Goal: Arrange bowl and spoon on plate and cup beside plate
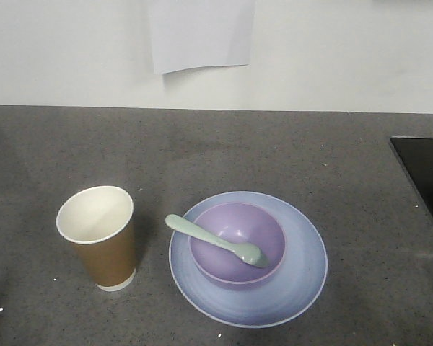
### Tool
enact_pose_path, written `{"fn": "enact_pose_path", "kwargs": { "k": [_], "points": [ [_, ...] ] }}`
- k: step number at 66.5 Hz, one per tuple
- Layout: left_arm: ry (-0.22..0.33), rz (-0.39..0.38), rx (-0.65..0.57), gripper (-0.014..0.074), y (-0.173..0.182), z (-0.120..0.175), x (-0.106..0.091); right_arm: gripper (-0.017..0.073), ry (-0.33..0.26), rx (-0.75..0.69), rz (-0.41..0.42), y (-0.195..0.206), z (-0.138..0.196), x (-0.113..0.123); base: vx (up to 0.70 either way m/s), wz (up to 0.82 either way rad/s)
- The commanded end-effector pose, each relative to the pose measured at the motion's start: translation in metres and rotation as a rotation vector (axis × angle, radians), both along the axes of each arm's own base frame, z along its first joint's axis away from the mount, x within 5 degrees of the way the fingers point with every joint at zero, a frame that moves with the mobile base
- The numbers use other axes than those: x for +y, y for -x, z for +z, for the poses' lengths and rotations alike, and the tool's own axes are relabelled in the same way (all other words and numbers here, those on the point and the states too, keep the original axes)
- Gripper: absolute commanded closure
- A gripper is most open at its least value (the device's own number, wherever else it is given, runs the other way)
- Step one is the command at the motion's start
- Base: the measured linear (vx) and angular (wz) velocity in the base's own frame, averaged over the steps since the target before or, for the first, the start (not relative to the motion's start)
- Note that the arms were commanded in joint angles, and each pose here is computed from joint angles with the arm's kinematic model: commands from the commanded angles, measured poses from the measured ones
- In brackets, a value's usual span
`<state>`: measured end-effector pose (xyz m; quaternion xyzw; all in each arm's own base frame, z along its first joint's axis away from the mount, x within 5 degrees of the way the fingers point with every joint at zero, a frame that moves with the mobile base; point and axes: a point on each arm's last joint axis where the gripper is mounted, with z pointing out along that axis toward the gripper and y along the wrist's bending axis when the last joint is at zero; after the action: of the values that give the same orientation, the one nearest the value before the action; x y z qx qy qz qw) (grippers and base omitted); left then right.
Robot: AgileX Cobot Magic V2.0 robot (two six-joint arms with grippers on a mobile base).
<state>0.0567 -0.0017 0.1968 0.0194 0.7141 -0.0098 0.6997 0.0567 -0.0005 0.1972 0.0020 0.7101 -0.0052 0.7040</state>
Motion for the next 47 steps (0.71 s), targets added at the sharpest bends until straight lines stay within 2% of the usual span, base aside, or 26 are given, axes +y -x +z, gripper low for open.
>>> {"fn": "enact_pose_path", "kwargs": {
  "k": [1, 15, 47],
  "points": [
    [0.016, -0.016, -0.086, 0.0601, 0.0009, 0.0095, -0.0014, 0.0565, 0.017, -0.118, -0.016, 0.0011, 0.0094, -0.0009, 0.0, 0.0],
    [0.016, -0.016, -0.086, 0.0601, 0.0009, 0.0095, -0.0014, 0.0565, 0.012, -0.145, -0.048, 0.0015, 0.0119, -0.0027, 0.0, 0.0],
    [0.016, -0.016, -0.086, 0.0601, 0.0009, 0.0095, -0.0014, 0.0565, 0.012, -0.146, -0.048, 0.0015, 0.012, -0.0027, 0.0, 0.0]
  ]
}}
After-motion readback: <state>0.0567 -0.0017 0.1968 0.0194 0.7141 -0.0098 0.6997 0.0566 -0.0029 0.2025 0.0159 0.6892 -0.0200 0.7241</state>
